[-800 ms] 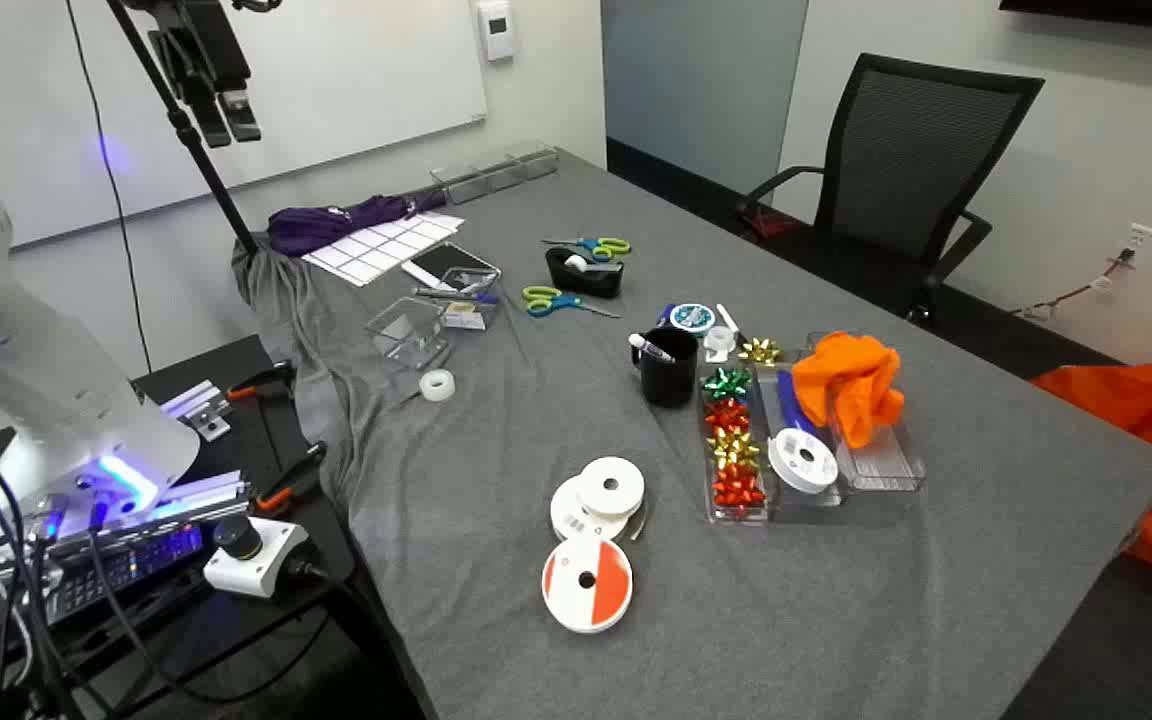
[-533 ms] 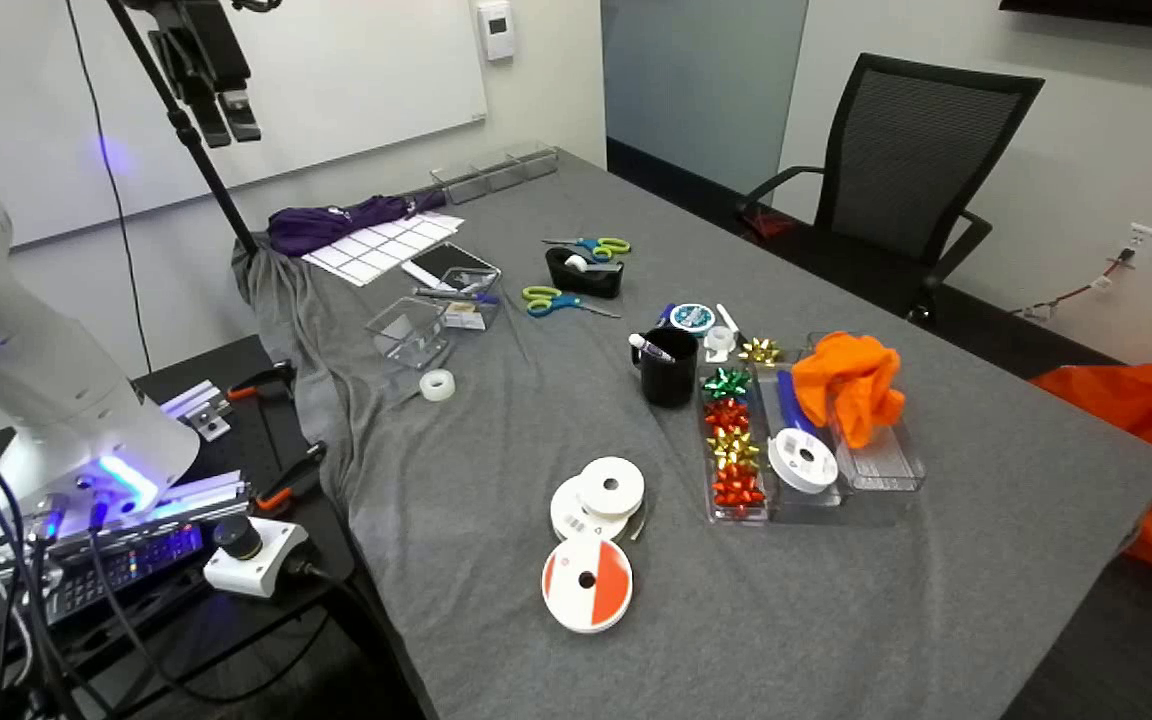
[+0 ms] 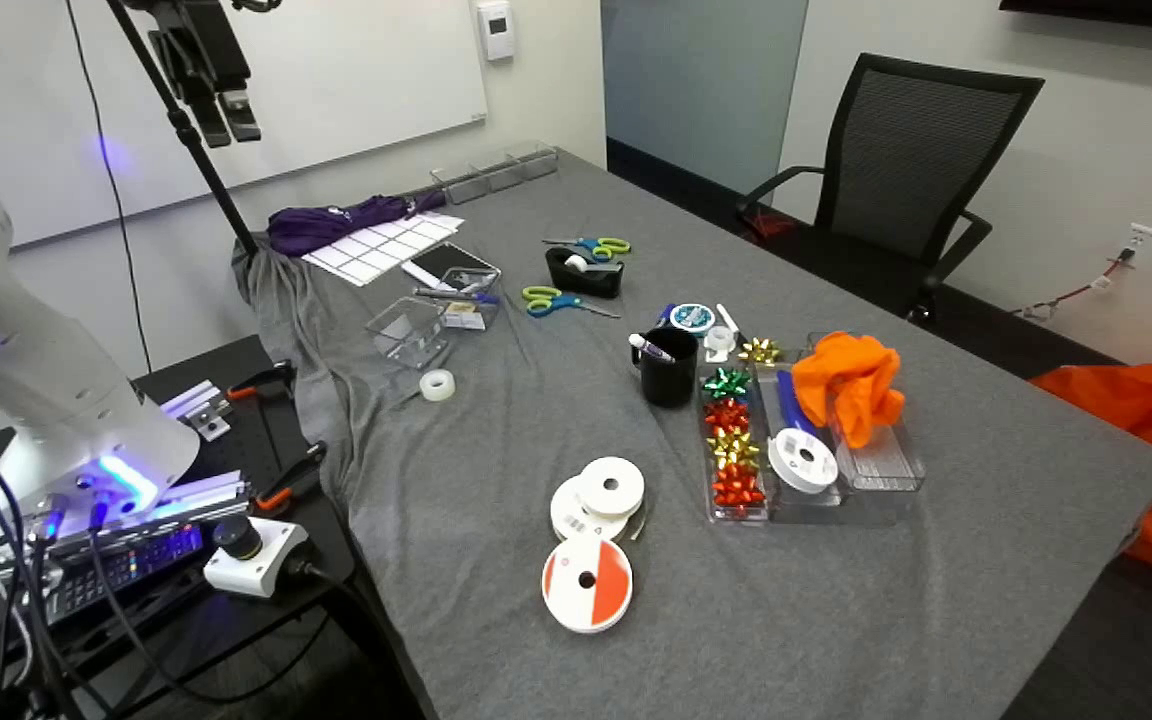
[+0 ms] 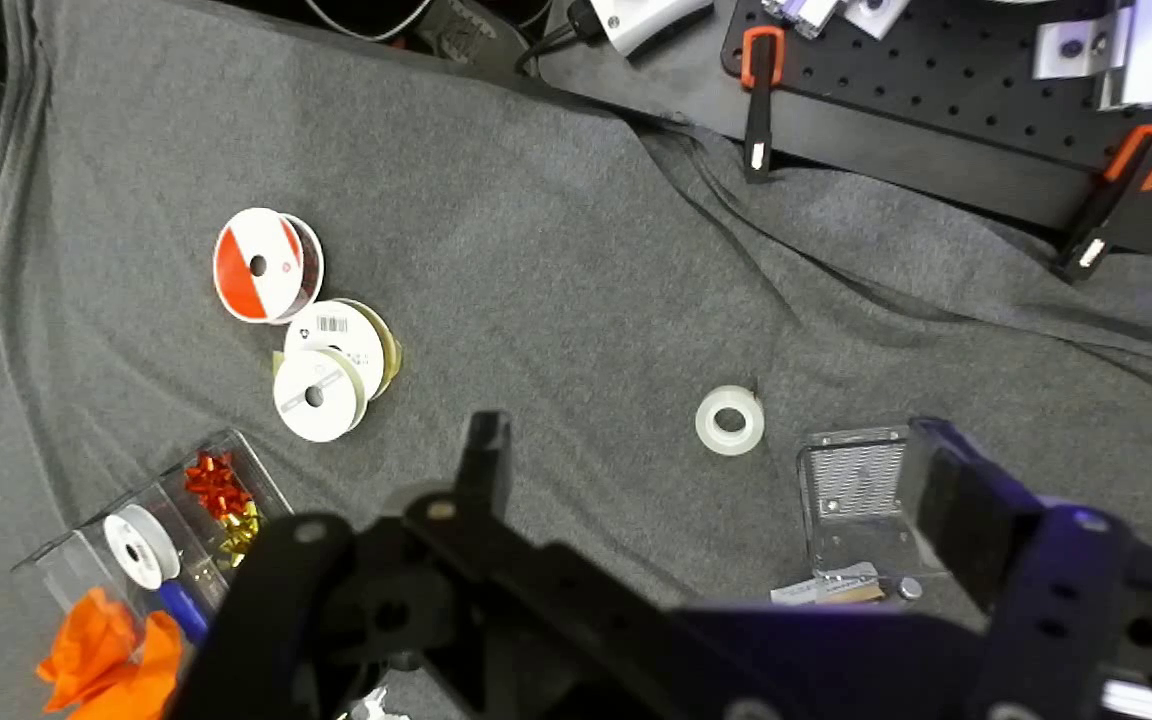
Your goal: Put the sellotape in the clear container at the front of the table.
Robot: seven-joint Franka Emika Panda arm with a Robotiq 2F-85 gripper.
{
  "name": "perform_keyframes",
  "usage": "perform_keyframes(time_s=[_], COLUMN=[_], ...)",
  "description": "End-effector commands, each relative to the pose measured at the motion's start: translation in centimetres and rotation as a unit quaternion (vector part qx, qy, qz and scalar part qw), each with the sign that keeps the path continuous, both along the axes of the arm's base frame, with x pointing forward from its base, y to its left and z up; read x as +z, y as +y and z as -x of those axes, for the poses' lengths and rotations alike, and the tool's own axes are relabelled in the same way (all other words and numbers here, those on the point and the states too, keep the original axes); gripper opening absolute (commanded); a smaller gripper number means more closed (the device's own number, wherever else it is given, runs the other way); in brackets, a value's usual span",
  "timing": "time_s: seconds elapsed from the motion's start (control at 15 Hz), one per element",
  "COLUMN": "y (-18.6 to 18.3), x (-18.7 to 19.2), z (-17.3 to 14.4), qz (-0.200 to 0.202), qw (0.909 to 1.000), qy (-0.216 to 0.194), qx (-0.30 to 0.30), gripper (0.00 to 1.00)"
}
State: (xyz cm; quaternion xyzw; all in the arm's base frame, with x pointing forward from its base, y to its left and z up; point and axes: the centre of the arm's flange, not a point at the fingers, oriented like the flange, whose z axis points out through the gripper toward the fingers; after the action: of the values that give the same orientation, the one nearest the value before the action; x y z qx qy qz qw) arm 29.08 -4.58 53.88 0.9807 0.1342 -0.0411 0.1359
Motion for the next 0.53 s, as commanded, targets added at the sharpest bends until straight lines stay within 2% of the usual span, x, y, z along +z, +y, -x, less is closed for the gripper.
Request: perform_keyframes(time_s=[0.0,0.27,0.47], y=[0.0,-0.3,-1.2], x=[0.0,-1.4,-3.1], z=[0.0,-1.1,-2.2], qz=[0.000,0.000,-0.027], qw=[1.0000,0.9994,0.9944], qy=[0.000,-0.006,-0.010], qx=[0.000,-0.034,-0.102], gripper=[1.00,1.00,1.00])
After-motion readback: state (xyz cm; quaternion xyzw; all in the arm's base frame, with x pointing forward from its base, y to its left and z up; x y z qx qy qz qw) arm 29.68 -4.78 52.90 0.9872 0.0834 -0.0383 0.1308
